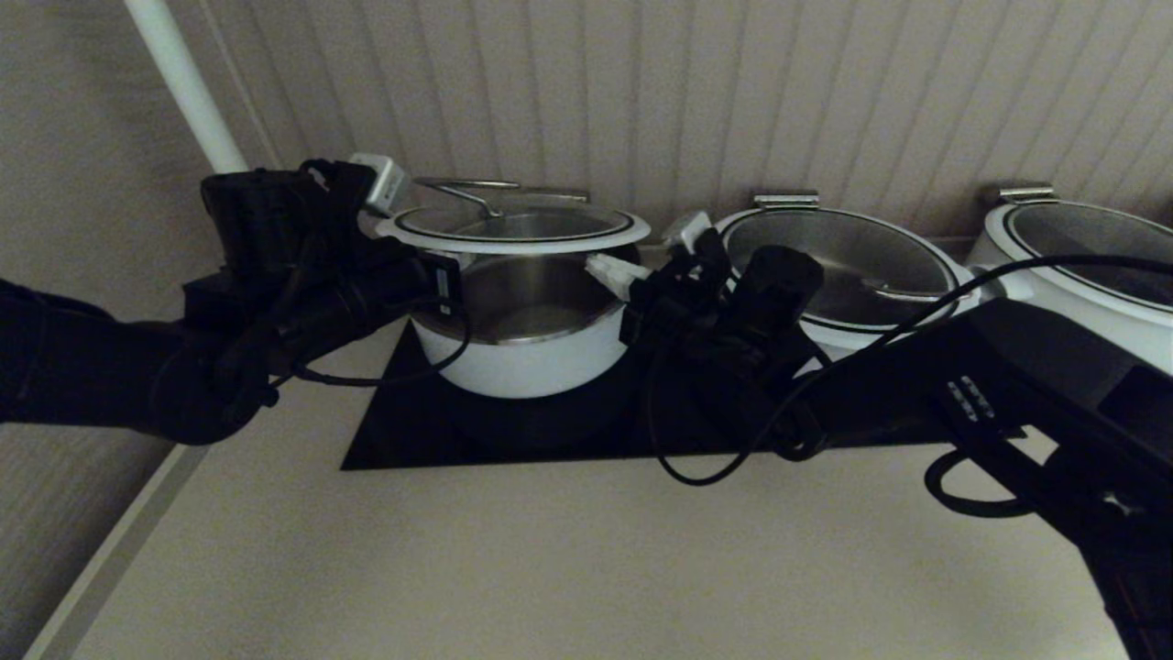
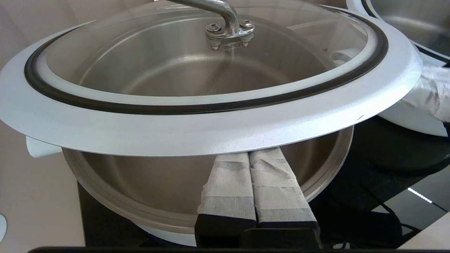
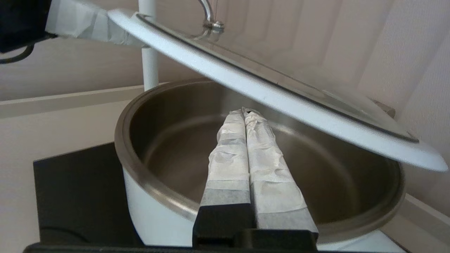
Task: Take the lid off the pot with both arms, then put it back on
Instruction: Open the pot lid completely
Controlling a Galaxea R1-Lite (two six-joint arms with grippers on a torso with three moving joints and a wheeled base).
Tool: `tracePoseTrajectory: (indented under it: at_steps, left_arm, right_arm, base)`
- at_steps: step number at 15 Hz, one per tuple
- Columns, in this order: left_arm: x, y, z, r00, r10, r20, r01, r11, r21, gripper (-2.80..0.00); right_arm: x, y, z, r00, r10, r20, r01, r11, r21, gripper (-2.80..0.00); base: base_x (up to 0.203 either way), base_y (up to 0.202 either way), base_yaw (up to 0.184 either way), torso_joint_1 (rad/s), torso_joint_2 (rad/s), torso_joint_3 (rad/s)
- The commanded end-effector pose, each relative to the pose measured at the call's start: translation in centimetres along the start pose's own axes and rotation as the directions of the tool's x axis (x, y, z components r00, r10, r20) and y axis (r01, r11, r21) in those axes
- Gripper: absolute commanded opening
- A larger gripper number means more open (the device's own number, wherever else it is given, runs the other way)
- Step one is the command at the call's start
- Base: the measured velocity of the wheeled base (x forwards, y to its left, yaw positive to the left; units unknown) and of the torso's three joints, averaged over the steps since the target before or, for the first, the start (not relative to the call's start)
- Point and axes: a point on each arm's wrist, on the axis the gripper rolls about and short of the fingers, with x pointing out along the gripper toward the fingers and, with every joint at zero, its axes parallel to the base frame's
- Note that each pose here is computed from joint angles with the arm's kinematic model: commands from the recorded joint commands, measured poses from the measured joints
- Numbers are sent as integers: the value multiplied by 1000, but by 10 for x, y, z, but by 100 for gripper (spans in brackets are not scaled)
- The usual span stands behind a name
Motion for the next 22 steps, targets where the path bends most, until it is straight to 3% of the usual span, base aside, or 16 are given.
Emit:
tracePoseTrajectory:
  at_steps: [1, 11, 18, 22]
  left_arm:
    - [-1, 0, 2, 1000, 0, 9, 0, 1000, 2, -280]
    - [0, 1, 3, 1000, 1, 12, -1, 1000, 7, -280]
    - [-1, 0, 3, 1000, 1, 14, -1, 1000, 7, -280]
    - [-3, 0, 5, 1000, 1, 20, -1, 1000, 9, -280]
  right_arm:
    - [-6, 3, -4, 1000, 4, -17, -4, 1000, 5, -280]
    - [-37, 15, 13, 999, 9, -53, -8, 1000, 17, -280]
    - [-74, 24, 50, 997, 2, -74, -1, 1000, 22, -280]
    - [-114, 19, 77, 994, -45, -104, 44, 999, -12, -280]
  base:
    - [0, 0, 0, 0, 0, 0]
    - [0, 0, 0, 0, 0, 0]
    - [0, 0, 0, 0, 0, 0]
    - [0, 0, 0, 0, 0, 0]
